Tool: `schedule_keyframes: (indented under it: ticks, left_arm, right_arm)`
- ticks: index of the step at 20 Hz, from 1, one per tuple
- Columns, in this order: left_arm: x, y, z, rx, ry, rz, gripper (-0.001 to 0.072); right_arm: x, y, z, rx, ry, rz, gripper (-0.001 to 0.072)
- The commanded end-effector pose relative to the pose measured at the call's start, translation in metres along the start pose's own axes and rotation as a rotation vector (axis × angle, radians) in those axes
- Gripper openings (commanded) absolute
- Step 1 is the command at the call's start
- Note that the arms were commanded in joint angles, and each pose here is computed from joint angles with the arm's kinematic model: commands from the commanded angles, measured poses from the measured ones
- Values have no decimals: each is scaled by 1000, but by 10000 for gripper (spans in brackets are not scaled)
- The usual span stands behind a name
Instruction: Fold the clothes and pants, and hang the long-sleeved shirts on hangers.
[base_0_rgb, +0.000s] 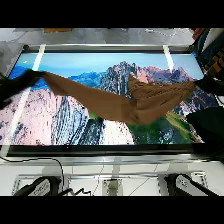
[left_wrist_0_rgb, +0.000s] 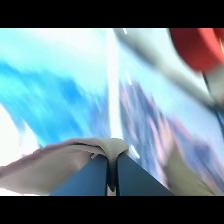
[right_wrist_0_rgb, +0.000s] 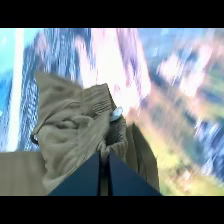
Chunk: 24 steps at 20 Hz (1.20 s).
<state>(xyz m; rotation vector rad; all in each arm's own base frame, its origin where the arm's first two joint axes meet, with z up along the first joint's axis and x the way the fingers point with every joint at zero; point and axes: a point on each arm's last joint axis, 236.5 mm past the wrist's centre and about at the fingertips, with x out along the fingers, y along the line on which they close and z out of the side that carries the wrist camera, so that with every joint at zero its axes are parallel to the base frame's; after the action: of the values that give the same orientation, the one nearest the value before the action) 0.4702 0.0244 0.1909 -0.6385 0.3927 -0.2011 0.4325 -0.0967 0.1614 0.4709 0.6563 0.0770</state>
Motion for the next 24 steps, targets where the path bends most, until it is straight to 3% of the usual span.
schedule_keyframes:
  ticks: [1,6,12,15,24]
  left_arm:
    - [-60,43,51,139,-85,175,16]
    - [-110,131,-43,307,409,436,16]
    - [-191,228,-142,387,874,742,15]
    - [-213,259,-149,369,926,891,15]
    - [-245,292,-116,434,892,1129,15]
  right_arm:
    - [-17,-21,21,-40,-29,-135,39]
    - [-19,-63,-74,-18,316,-266,37]
    - [-39,-98,-212,30,676,-361,37]
    - [-59,-107,-224,-1,745,-421,38]
    - [-86,-97,-234,9,851,-425,38]
